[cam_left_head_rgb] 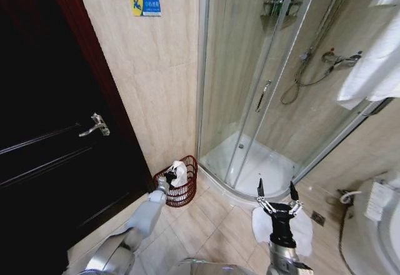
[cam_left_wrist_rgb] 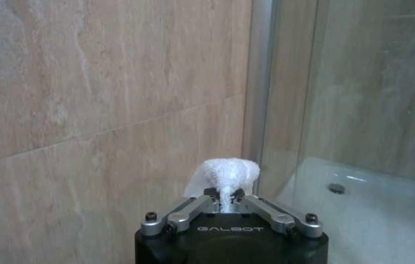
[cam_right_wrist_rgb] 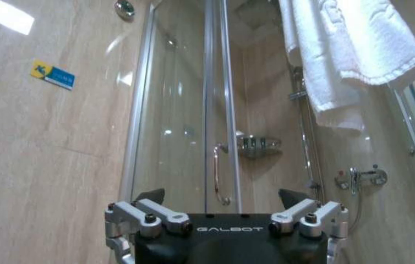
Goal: Discard the used towel into the hamper.
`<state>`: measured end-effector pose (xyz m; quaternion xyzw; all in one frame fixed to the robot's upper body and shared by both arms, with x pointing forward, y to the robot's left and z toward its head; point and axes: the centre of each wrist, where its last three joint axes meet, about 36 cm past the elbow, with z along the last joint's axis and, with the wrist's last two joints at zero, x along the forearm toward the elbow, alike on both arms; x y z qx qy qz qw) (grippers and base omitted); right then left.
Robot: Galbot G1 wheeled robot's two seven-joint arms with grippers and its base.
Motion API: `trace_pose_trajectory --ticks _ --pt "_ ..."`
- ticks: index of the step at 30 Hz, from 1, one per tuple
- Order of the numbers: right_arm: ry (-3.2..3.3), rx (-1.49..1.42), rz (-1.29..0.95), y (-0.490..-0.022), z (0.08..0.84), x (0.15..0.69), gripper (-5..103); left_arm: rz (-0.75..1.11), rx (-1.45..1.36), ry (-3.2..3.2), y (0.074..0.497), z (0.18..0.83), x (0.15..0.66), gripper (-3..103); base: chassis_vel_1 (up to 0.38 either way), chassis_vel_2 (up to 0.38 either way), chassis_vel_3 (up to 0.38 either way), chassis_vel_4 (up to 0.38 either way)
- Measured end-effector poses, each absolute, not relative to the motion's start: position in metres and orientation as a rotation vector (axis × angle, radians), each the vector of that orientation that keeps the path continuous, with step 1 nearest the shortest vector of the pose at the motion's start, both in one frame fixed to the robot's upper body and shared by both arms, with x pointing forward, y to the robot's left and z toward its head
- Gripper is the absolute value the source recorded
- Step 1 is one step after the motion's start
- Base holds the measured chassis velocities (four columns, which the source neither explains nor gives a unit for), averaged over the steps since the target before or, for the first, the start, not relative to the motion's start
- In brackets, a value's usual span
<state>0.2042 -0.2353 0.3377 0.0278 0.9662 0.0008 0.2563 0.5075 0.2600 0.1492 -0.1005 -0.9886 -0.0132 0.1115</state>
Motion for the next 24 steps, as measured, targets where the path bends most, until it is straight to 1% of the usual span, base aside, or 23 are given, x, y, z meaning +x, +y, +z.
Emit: trace_pose_trajectory --ticks 6,12,13,14,15,16,17,19,21,23,24 --pt "2.629 0.073 0.003 -0.235 0.337 0.202 100 -0.037 -0.314 -2.904 0.26 0.149 0.507 4 -0.069 0.069 0.072 -0.066" --pt "2.633 0.042 -0.002 -0.236 0.335 0.202 100 -0.075 -0.338 -2.88 0.266 0.144 0.5 4 -0.053 0.053 0.07 -0.054" --pt "2.634 0.039 0.0 -0.237 0.334 0.202 100 -0.083 -0.35 -2.867 0.268 0.143 0.499 2 0.0 0.0 0.0 0.0" --pt "2.634 0.039 0.0 -0.237 0.334 0.202 100 -0.083 -0.35 -2.867 0.268 0.143 0.499 2 0.0 0.0 0.0 0.0" --pt "2.636 0.038 0.001 -0.237 0.334 0.202 100 -0.1 -0.375 -2.844 0.27 0.14 0.496 10 0.0 0.0 0.0 0.0" --pt "2.636 0.037 0.001 -0.237 0.334 0.202 100 -0.11 -0.382 -2.832 0.271 0.139 0.494 10 0.0 0.0 0.0 0.0" --pt "2.636 0.037 0.002 -0.237 0.334 0.202 100 -0.122 -0.386 -2.813 0.272 0.137 0.491 21 0.0 0.0 0.0 0.0" --pt "2.635 0.035 0.007 -0.236 0.334 0.202 100 -0.13 -0.381 -2.799 0.273 0.136 0.488 21 0.0 0.0 0.0 0.0" --pt "2.633 0.029 0.018 -0.236 0.334 0.202 100 -0.152 -0.369 -2.779 0.276 0.134 0.484 32 0.0 0.0 0.0 0.0" --pt "2.631 0.025 0.024 -0.236 0.334 0.202 100 -0.163 -0.366 -2.775 0.278 0.133 0.483 32 0.0 0.0 0.0 0.0" --pt "2.628 0.02 0.029 -0.236 0.334 0.203 100 -0.181 -0.366 -2.77 0.283 0.134 0.482 43 0.0 0.0 0.0 0.0"
